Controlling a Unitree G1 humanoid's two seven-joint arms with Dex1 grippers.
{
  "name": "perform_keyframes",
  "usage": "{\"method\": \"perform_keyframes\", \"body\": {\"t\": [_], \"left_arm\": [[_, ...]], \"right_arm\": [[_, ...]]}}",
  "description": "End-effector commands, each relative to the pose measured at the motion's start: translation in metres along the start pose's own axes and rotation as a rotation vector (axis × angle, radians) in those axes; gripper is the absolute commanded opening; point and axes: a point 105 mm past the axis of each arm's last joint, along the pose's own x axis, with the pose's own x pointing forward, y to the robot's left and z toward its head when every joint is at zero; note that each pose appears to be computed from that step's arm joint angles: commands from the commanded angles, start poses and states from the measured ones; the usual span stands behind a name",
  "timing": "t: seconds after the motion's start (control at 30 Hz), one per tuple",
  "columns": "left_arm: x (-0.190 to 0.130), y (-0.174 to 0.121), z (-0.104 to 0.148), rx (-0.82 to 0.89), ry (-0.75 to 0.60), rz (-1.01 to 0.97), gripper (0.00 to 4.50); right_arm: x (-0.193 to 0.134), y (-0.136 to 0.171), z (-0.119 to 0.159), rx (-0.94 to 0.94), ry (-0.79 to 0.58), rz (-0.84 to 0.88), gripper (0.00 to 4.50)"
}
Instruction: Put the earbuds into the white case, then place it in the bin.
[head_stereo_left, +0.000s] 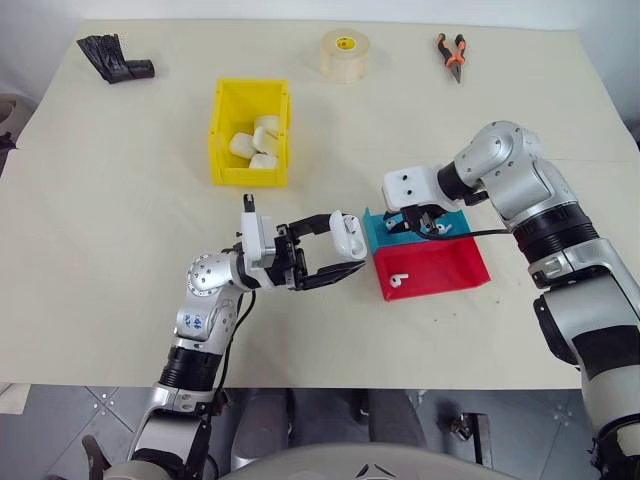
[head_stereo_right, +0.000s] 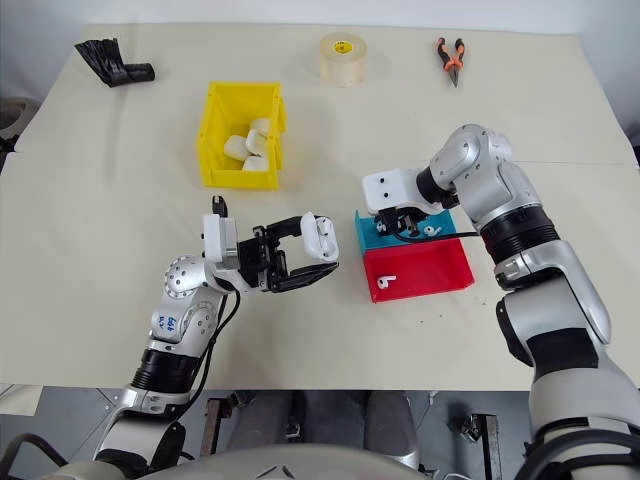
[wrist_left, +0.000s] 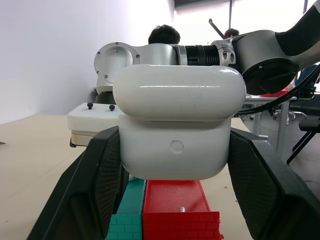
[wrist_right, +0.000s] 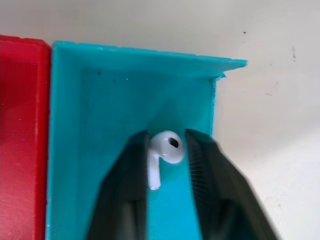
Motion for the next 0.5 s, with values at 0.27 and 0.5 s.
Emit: {"method": "perform_keyframes", "body": {"t": [0.27, 0.5], "left_arm": [[0.004, -0.001, 0.012, 0.037, -0.033, -0.016, 2.8], [0.004, 0.001, 0.013, 0.039, -0.035, -0.017, 2.8]], "right_arm": [[0.006, 0.006, -0.005, 0.03, 0.006, 0.003, 0.48], [-0.02, 0.003, -0.003, 0.155, -0.077, -0.042, 0.65]]}}
